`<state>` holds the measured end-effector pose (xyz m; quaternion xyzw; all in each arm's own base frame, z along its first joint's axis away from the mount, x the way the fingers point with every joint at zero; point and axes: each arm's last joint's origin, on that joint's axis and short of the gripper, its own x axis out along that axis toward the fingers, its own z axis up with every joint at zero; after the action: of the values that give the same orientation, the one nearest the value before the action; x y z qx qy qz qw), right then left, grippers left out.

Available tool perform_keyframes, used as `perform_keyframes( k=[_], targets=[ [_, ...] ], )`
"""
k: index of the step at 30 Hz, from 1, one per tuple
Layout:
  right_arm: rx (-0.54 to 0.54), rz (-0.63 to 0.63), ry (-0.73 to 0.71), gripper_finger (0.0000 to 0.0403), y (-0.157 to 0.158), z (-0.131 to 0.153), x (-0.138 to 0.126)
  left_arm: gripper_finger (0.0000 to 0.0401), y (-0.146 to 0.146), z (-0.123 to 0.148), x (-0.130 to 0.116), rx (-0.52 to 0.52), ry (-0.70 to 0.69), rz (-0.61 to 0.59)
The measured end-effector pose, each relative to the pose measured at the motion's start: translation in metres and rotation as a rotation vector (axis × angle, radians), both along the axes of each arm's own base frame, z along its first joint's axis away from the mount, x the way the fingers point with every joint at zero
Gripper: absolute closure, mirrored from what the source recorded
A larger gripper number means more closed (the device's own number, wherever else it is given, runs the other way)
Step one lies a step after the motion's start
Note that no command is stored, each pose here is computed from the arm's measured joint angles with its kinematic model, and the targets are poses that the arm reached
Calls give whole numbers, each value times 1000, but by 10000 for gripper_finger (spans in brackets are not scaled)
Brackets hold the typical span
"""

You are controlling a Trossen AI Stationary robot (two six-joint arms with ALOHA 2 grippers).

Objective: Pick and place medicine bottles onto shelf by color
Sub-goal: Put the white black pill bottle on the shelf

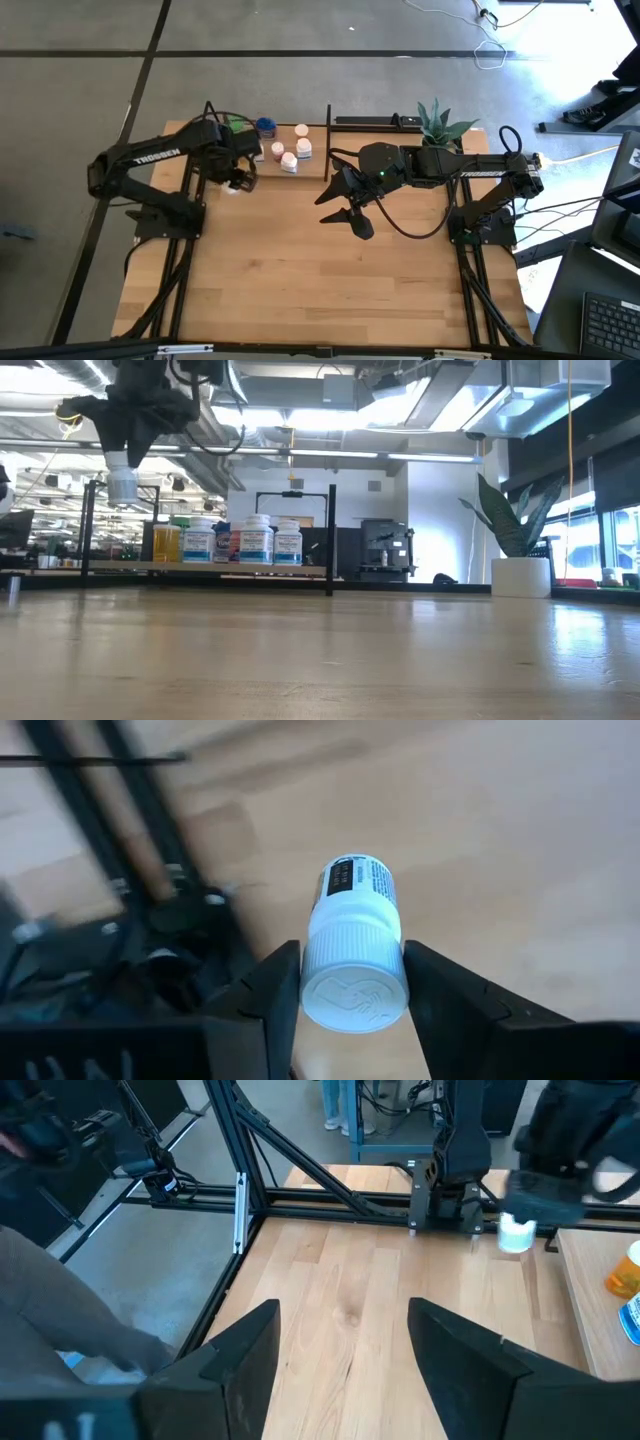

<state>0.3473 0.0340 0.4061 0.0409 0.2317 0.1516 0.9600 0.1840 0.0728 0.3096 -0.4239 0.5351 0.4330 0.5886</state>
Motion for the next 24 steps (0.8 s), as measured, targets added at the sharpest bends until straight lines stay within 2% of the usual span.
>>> perform_keyframes(
  k=[7, 14, 20, 24],
  targets=[
    [0, 0, 0, 180, 0, 0, 0, 248, 27, 0, -14, 3, 6, 216],
    [0, 0, 0, 180, 0, 0, 0, 248, 51, 0, -28, 39, 3, 353],
    [0, 0, 0, 180, 0, 0, 0, 248, 66, -4, -35, 102, -2, 399],
    [0, 0, 0, 180, 0, 0, 0, 248, 69, -14, -34, 104, -15, 408]
  ],
)
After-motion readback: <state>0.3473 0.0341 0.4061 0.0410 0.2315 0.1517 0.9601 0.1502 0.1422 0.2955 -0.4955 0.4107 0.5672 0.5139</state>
